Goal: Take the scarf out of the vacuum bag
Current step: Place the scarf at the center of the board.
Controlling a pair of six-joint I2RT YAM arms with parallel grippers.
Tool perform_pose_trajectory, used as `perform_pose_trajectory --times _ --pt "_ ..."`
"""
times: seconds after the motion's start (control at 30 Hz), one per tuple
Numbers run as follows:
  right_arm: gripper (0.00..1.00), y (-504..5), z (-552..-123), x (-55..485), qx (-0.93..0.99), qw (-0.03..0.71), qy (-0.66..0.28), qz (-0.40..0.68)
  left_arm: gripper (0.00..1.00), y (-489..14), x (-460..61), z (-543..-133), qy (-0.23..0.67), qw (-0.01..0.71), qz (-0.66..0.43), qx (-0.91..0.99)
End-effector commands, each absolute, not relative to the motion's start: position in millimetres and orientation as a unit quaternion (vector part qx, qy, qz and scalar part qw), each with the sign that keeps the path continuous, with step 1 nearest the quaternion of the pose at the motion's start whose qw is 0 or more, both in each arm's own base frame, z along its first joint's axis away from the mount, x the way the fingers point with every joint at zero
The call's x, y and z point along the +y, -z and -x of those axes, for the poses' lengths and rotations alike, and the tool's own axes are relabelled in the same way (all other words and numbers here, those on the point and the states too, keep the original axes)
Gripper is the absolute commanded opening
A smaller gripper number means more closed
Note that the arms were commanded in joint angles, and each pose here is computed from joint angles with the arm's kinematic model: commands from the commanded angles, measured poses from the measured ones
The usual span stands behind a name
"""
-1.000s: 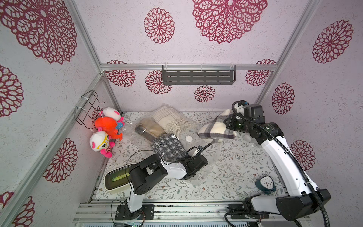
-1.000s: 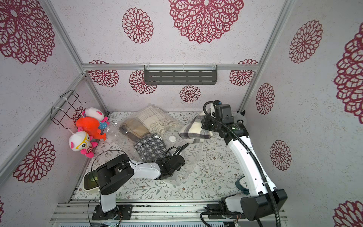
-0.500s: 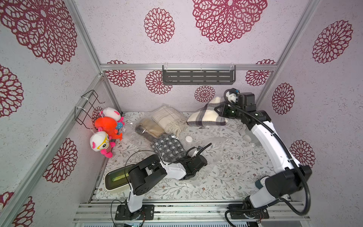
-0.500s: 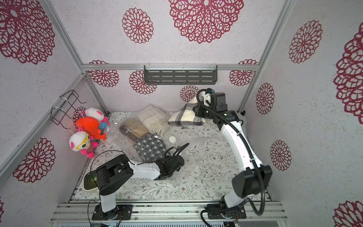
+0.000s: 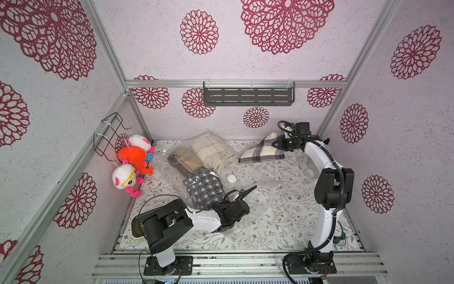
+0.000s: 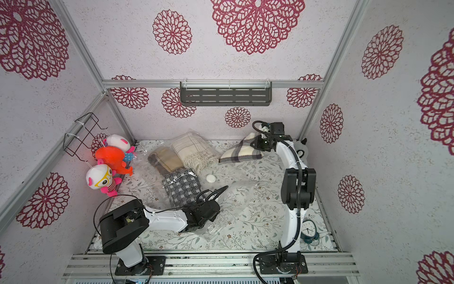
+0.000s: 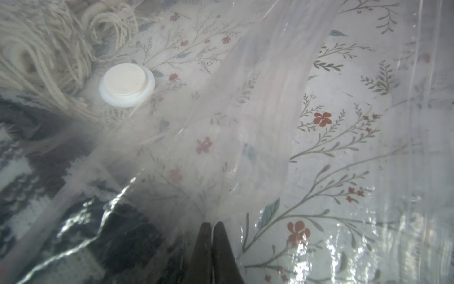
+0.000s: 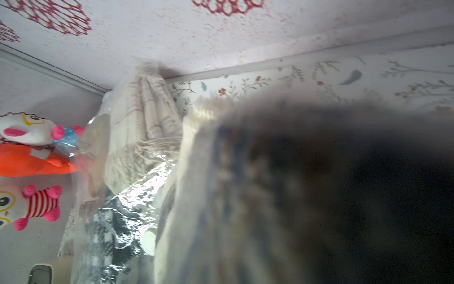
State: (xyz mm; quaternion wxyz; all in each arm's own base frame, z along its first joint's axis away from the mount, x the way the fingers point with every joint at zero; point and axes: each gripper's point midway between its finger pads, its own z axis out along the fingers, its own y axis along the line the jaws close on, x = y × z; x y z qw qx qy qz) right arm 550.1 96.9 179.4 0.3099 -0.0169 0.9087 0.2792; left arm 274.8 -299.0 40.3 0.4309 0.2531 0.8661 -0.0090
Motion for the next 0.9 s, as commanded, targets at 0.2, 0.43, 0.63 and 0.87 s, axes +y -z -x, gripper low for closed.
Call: perform_pose_trajectory --times 0.2,0.43,0.63,0.87 --pt "0.00 -185 -525 43 0.917 0.309 -0.247 0.046 0.00 -47 -290 -273 0.005 0.438 -0.255 0.862" --pt "0.00 -157 -521 21 0.945 0.277 -0.172 0.039 0.00 -46 -293 -273 0.013 0.440 -0.255 0.861" --pt "0.10 -137 -542 11 0.960 0.257 -0.111 0.029 0.00 -49 -292 -274 0.011 0.444 -0.254 0.859" --pt "0.41 -143 -549 2 0.965 0.262 -0.033 0.001 0.00 -55 -297 -275 0.019 0.447 -0.254 0.858"
